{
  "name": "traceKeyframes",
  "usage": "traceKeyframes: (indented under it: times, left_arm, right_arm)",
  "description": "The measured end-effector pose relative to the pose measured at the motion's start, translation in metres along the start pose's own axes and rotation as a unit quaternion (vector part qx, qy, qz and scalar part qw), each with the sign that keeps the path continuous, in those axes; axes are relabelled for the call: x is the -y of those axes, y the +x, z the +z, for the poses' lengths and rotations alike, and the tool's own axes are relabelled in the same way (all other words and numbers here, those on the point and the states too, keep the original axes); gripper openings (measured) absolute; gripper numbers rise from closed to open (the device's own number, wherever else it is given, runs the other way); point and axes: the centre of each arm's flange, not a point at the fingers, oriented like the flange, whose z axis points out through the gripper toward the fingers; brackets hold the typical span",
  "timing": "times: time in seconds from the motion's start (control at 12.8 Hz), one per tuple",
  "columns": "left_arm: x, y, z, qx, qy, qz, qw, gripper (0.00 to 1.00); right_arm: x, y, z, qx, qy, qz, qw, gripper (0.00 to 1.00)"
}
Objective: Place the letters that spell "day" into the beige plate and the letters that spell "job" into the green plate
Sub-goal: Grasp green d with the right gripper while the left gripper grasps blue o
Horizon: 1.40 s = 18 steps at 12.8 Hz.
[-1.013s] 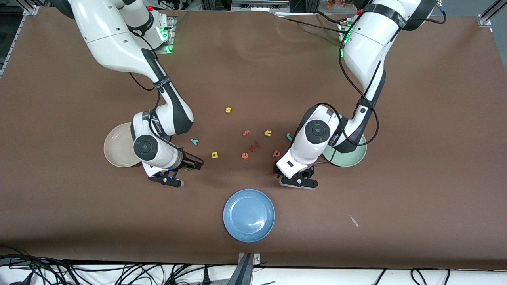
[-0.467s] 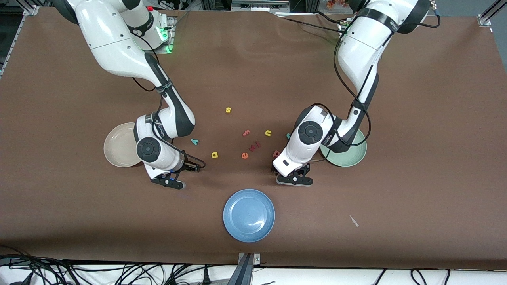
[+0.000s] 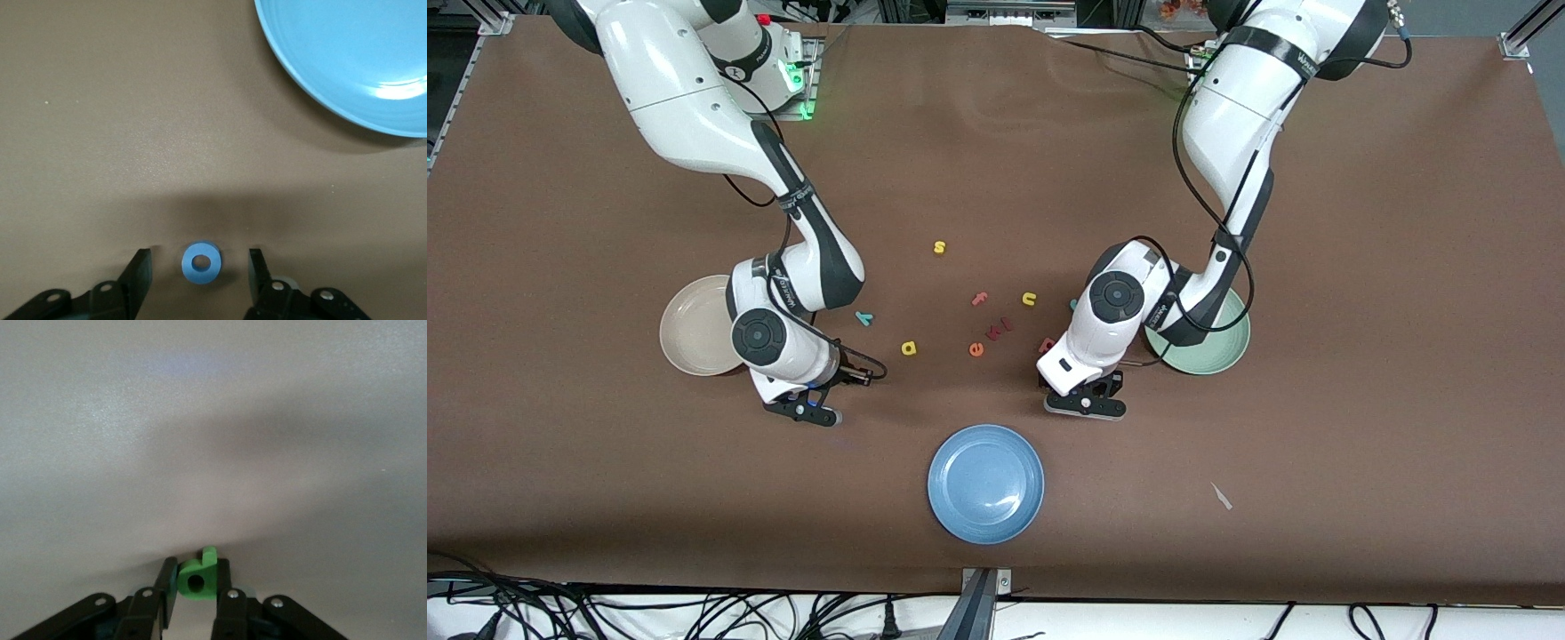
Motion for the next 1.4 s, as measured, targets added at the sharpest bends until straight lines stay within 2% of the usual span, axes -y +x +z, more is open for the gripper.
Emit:
traceKeyframes:
  times: [0.23, 0.31, 0.39, 0.47, 0.55, 0.62, 0.7, 0.78, 1.01, 1.17, 1.4]
  left_arm:
    - [0.0, -0.001, 0.001, 0.001, 0.0, 0.0, 1.0, 0.63]
    - [0.0, -0.001, 0.002, 0.001, 0.001, 0.0, 1.0, 0.62]
    - [0.0, -0.001, 0.003, 0.002, 0.001, 0.0, 1.0, 0.61]
    - [0.001, -0.002, 0.005, 0.003, 0.001, 0.0, 1.0, 0.56]
    - [0.001, -0.002, 0.006, 0.004, 0.002, 0.0, 1.0, 0.56]
    - [0.001, -0.003, 0.007, 0.004, 0.003, 0.001, 1.0, 0.48]
    - [0.002, -0.001, 0.007, 0.003, 0.004, 0.001, 1.0, 0.33]
    - [0.002, -0.001, 0.005, 0.001, 0.003, 0.001, 1.0, 0.24]
    - [0.002, 0.0, 0.005, 0.001, 0.003, 0.001, 1.0, 0.24]
    - [0.006, 0.004, 0.002, 0.0, 0.005, -0.002, 1.0, 0.24]
    - [0.019, 0.013, -0.021, 0.024, 0.025, -0.012, 0.999, 0.24]
  right_arm:
    - [0.003, 0.003, -0.007, 0.0, 0.0, -0.001, 1.0, 0.27]
    - [0.005, 0.006, -0.016, 0.009, -0.005, -0.002, 1.0, 0.27]
    - [0.003, 0.013, -0.03, 0.015, -0.011, -0.008, 1.0, 0.27]
    - [-0.003, 0.022, -0.044, 0.016, -0.015, -0.023, 0.999, 0.27]
    - [-0.016, 0.032, -0.057, 0.017, -0.02, -0.042, 0.999, 0.27]
    - [-0.033, 0.038, -0.066, 0.027, -0.032, -0.059, 0.997, 0.27]
    - [-0.052, 0.044, -0.074, 0.038, -0.044, -0.076, 0.995, 0.27]
    - [-0.07, 0.048, -0.082, 0.045, -0.052, -0.092, 0.993, 0.27]
    - [-0.11, 0.044, -0.084, 0.059, -0.063, -0.123, 0.989, 0.27]
    - [-0.133, 0.033, -0.08, 0.054, -0.061, -0.147, 0.986, 0.27]
    - [-0.188, 0.014, -0.079, 0.06, -0.064, -0.181, 0.98, 0.27]
